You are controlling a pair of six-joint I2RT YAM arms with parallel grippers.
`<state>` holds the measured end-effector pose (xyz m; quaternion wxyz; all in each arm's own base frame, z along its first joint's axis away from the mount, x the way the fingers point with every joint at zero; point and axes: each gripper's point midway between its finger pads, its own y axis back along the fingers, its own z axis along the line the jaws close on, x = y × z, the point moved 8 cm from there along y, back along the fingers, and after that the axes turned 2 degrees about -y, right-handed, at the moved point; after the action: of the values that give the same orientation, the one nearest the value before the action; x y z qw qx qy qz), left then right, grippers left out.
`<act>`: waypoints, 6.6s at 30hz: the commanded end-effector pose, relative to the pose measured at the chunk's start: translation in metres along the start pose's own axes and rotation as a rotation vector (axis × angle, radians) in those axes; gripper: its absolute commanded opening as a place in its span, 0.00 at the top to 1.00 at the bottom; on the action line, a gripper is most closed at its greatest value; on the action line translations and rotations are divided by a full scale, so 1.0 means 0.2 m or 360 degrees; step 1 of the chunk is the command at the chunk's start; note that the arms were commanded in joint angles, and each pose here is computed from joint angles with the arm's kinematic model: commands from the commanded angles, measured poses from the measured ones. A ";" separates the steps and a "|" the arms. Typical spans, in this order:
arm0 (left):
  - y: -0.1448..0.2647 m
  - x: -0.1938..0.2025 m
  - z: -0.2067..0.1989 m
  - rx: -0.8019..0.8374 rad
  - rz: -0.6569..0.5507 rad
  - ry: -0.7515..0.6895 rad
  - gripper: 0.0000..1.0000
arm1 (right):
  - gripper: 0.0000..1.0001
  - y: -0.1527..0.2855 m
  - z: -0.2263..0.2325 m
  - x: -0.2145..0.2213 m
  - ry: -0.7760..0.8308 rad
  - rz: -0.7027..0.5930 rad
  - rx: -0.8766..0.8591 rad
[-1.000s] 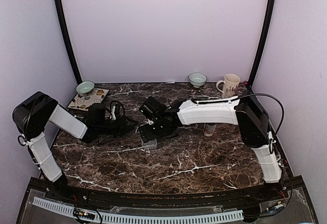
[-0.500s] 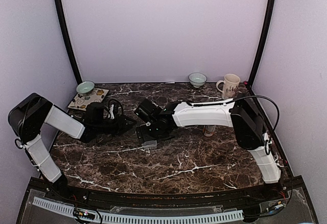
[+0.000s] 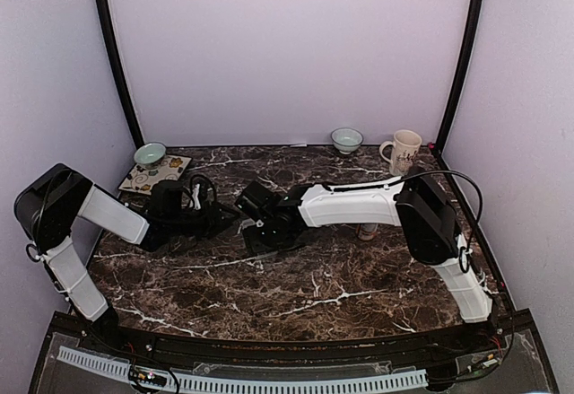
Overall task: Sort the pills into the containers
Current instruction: Pick up the pill container, then pass from the right arm to the left, then open the lid of the pill container.
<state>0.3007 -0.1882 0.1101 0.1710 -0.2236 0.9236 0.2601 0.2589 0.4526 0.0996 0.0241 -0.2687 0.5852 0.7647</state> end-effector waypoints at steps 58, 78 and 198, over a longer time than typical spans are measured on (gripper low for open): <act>-0.08 -0.01 -0.10 0.0389 -0.0029 0.0136 0.75 | 0.32 0.37 0.01 -0.21 -0.0016 -0.0121 -0.0510; -0.14 -0.14 -0.32 0.0961 0.0169 -0.0025 0.76 | 0.00 0.94 -0.35 -0.26 0.0073 -0.1008 -0.0705; -0.37 -0.10 -0.25 0.0839 0.0378 0.0129 0.41 | 0.97 0.32 -0.63 -0.25 -0.0305 -0.0141 -0.0946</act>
<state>0.3521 -0.2660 0.1311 0.1438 -0.0765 0.9866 0.0096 0.3205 0.3323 0.1740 0.0248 -0.2150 0.2713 0.9379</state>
